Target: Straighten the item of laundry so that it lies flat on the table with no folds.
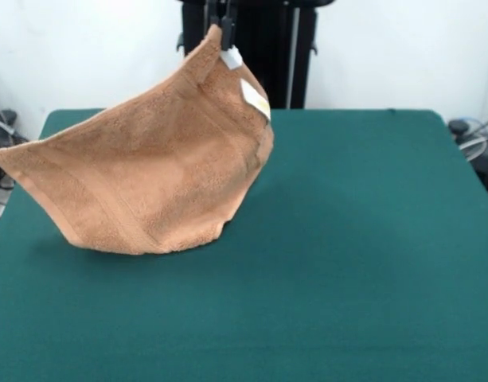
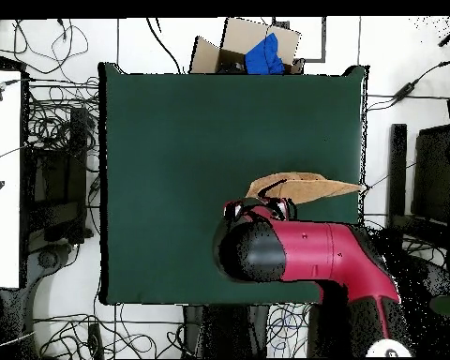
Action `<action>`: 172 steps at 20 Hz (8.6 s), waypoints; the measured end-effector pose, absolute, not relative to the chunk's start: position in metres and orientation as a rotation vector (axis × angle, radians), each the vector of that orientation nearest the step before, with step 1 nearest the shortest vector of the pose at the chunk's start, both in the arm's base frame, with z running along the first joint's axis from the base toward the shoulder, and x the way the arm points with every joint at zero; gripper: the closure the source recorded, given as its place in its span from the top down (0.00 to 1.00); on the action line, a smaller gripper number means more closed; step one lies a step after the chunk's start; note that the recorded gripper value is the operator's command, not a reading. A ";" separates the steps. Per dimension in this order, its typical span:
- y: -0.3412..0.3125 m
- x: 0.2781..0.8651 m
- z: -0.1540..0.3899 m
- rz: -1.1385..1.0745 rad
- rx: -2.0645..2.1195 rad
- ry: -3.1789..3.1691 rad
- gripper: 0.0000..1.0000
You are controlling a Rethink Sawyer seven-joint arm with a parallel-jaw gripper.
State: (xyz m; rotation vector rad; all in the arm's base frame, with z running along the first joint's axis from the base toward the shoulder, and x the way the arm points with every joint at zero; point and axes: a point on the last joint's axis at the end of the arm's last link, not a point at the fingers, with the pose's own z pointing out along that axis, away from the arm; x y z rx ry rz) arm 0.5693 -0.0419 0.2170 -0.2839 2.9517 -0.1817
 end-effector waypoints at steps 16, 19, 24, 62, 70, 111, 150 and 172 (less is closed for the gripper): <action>0.000 0.600 0.233 -0.194 -0.390 2.947 0.00; 0.013 0.603 0.236 -0.195 -0.420 2.935 0.00; 0.031 0.607 0.235 -0.187 -0.462 2.924 0.00; 0.155 0.593 0.073 -0.051 -0.553 2.978 0.00; 0.179 0.593 0.075 -0.024 -0.441 2.988 0.00; 0.247 0.599 0.035 -0.007 0.135 2.934 0.00; 0.280 0.659 0.028 -0.066 0.557 2.742 1.00; 0.191 0.680 0.092 0.035 0.755 2.695 1.00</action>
